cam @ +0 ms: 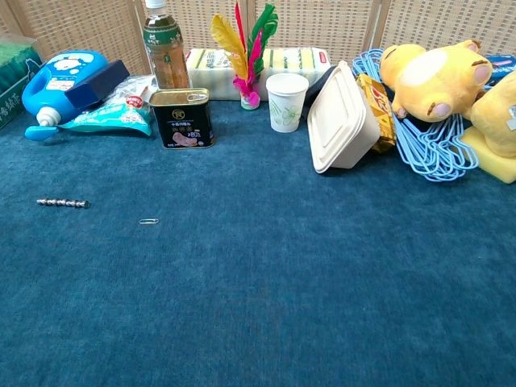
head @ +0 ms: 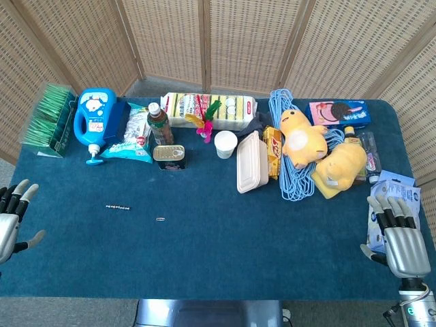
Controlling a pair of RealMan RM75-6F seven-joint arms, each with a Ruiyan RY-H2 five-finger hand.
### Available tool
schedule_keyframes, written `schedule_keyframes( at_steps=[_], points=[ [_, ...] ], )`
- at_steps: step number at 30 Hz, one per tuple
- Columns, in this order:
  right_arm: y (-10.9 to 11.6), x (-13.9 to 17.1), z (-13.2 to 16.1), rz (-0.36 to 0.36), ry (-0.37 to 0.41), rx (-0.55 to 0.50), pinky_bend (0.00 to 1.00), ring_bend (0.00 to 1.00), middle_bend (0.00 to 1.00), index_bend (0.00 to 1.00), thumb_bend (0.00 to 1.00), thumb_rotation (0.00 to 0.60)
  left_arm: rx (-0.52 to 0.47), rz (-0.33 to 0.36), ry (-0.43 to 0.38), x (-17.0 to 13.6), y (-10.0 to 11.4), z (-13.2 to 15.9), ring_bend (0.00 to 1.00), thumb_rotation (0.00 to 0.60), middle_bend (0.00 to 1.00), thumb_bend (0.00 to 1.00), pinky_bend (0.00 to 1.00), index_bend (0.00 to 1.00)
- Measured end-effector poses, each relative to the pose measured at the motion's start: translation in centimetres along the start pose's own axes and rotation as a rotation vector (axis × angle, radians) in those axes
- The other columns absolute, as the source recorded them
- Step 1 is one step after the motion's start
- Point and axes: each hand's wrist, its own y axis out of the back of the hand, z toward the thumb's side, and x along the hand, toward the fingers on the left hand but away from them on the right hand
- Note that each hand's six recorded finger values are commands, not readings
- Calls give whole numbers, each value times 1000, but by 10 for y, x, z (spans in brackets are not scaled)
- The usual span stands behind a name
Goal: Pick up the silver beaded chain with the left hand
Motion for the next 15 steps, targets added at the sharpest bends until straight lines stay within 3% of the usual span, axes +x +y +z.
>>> schedule_keyframes(
  at_steps=[7,15],
  points=[
    [-1,1,0,5,1,0,0,0,0,0,0,600,-1,-8,7,1,-2,-2,0,600,0,345,0,23],
    [-4,1,2,23,1,-1,0,0,0,0,0,600,-25,-29,-12,12,-10,3,0,600,0,407,0,142]
  ],
)
